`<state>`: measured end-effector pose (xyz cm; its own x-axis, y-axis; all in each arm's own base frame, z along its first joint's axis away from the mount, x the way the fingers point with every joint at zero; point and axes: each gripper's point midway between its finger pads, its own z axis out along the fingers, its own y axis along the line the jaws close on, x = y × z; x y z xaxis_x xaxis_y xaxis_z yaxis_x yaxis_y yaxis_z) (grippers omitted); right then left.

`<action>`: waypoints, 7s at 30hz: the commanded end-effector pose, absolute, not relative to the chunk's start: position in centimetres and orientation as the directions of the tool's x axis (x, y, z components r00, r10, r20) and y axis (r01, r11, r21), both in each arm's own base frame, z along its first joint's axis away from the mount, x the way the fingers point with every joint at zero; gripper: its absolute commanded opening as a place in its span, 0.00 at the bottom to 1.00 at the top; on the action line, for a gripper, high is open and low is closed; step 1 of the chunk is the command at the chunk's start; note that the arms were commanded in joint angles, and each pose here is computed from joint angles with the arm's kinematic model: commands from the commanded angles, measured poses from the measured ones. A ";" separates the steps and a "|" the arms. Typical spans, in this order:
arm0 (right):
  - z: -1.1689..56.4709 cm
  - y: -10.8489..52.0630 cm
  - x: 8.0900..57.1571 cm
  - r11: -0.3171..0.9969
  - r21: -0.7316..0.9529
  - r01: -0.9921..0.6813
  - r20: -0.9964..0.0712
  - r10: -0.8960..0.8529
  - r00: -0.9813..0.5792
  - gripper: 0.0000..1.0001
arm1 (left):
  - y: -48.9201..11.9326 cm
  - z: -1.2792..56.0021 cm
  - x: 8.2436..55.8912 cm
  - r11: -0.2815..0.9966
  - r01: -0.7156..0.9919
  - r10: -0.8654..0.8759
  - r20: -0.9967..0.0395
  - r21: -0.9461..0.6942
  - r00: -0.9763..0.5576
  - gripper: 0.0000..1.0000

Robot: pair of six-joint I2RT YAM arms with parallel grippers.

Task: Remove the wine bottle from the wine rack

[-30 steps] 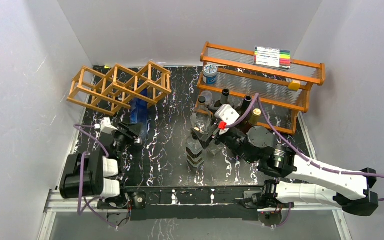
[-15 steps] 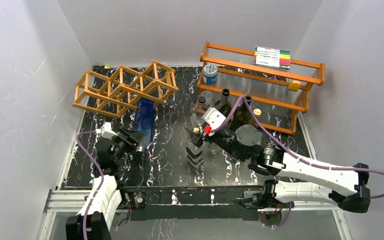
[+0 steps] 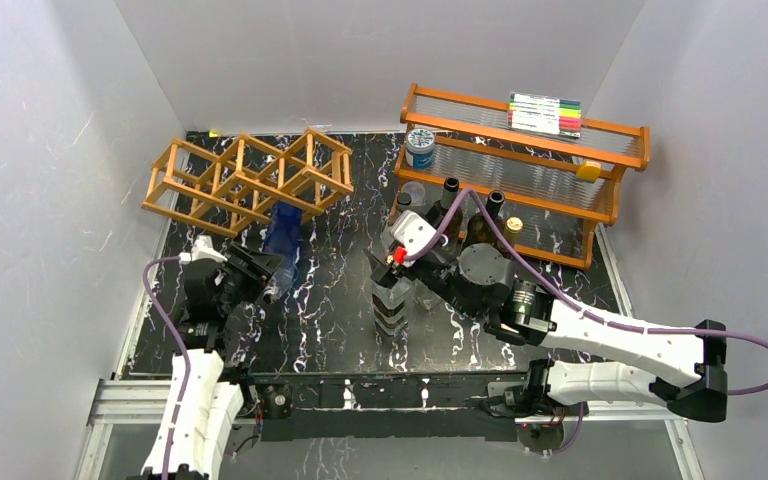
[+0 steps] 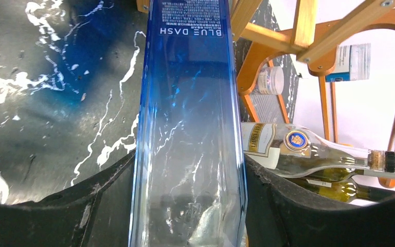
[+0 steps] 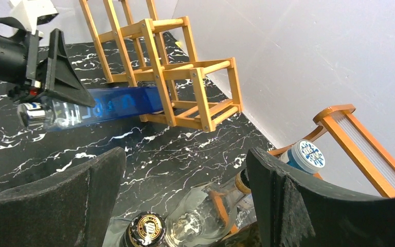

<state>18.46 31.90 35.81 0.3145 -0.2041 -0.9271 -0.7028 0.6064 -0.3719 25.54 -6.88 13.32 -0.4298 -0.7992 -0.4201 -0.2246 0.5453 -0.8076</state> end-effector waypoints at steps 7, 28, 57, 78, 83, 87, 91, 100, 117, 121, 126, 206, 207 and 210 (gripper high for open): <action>41.6 31.4 18.1 0.642 -0.322 -0.696 -0.925 -0.055 0.377 0.98 | -6.9 16.8 21.0 0.578 -0.263 -0.780 -0.429 -0.773 -0.455 0.00; 41.3 36.2 17.3 0.520 -0.348 -0.780 -0.929 -0.077 0.363 0.98 | -3.7 23.6 17.7 0.568 -0.467 -0.822 -0.441 -0.678 -0.360 0.00; 35.7 47.9 10.2 -0.002 -0.325 -0.946 -0.944 -0.065 0.324 0.98 | -8.0 26.6 15.7 0.330 -0.651 -0.906 -0.035 -0.683 -0.422 0.00; 27.1 53.7 11.6 0.136 -0.328 -0.935 -0.939 -0.154 0.307 0.98 | -8.1 28.5 16.5 0.235 -0.627 -0.935 0.004 -0.742 -0.355 0.00; 26.3 54.1 12.4 0.178 -0.357 -0.917 -0.929 -0.171 0.328 0.90 | -8.3 28.2 16.4 0.237 -0.629 -0.932 0.009 -0.741 -0.362 0.00; 24.8 54.6 13.1 0.212 -0.375 -0.903 -0.920 -0.202 0.334 0.88 | -8.3 28.3 16.6 0.236 -0.625 -0.932 0.008 -0.744 -0.363 0.00; 25.3 54.5 13.5 0.270 -0.373 -0.888 -0.925 -0.184 0.332 0.88 | -8.2 28.0 16.5 0.235 -0.629 -0.933 0.010 -0.741 -0.360 0.00; 25.2 54.5 13.7 0.327 -0.372 -0.869 -0.927 -0.169 0.333 0.73 | -8.2 27.4 16.3 0.215 -0.635 -0.939 0.023 -0.742 -0.344 0.09; 26.5 52.5 12.2 0.309 -0.254 -0.916 -0.966 -0.117 0.229 0.00 | -6.8 27.9 16.2 0.289 -0.582 -0.939 -0.108 -0.760 -0.326 0.98; 26.4 51.6 12.2 0.326 -0.201 -0.924 -0.977 -0.138 0.163 0.00 | -5.1 28.6 16.1 0.369 -0.577 -0.926 -0.231 -0.729 -0.299 0.98; 26.5 50.6 12.8 0.365 -0.122 -0.923 -0.980 -0.189 0.055 0.00 | -2.0 30.5 15.8 0.493 -0.568 -0.866 -0.430 -0.659 -0.253 0.98; 54.0 8.5 25.0 0.973 0.107 -0.203 -0.987 0.128 0.096 0.98 | -5.2 56.3 24.8 0.977 0.160 -0.177 -0.949 -0.138 0.260 0.98; 54.0 8.4 24.9 0.973 0.109 -0.203 -0.986 0.132 0.103 0.98 | -5.2 56.2 24.8 0.978 0.159 -0.176 -0.950 -0.138 0.257 0.98; 53.8 8.4 24.2 0.969 0.085 -0.232 -0.981 0.123 0.153 0.98 | -4.8 56.1 24.5 0.980 0.144 -0.175 -0.950 -0.141 0.258 0.98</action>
